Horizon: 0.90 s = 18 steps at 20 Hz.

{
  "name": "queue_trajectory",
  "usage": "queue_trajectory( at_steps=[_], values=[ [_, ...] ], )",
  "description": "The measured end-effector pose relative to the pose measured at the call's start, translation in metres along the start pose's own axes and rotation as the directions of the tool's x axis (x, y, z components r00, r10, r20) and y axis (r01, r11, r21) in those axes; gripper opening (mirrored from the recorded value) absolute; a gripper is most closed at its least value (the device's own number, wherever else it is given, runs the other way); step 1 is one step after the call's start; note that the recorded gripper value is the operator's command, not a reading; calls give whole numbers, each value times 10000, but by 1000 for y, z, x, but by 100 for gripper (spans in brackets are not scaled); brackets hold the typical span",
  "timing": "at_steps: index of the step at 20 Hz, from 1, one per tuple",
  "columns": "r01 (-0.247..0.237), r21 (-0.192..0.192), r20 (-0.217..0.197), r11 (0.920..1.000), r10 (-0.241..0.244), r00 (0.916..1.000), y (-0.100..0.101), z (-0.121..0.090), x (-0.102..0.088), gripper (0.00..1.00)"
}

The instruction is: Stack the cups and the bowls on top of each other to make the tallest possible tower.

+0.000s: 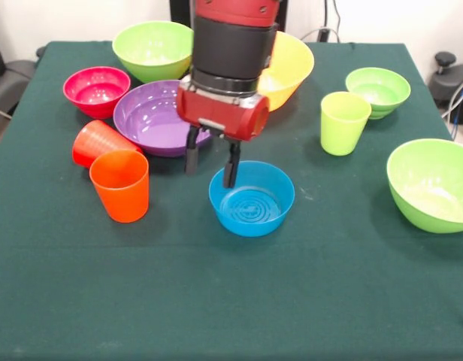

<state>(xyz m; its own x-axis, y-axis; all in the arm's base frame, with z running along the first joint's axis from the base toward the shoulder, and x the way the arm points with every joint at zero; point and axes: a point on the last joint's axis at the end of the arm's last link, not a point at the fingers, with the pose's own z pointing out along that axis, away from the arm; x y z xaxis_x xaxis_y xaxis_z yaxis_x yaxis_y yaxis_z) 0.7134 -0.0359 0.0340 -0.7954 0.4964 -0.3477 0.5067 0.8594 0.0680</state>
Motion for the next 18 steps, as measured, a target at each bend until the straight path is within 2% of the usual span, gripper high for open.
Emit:
queue_trajectory(
  at_steps=[5, 7, 8, 10, 13, 17, 18],
  values=[
    [126, -674, -170, 9976, -138, 9998, -20, 17, -12, 100],
    [296, -907, -176, 9954, -313, 9994, -26, 21, -16, 100],
    [531, -1096, -142, 9926, -549, 9984, -29, 24, -18, 100],
    [717, -1220, -117, 9899, -737, 9972, -29, 25, -19, 100],
    [1190, -1497, -135, 9815, -1224, 9924, -24, 27, -19, 100],
    [1791, -1974, -312, 9638, -1888, 9815, -6, 28, -11, 100],
    [2054, -2184, -315, 9540, -2172, 9756, 5, 26, -8, 100]
  ],
)
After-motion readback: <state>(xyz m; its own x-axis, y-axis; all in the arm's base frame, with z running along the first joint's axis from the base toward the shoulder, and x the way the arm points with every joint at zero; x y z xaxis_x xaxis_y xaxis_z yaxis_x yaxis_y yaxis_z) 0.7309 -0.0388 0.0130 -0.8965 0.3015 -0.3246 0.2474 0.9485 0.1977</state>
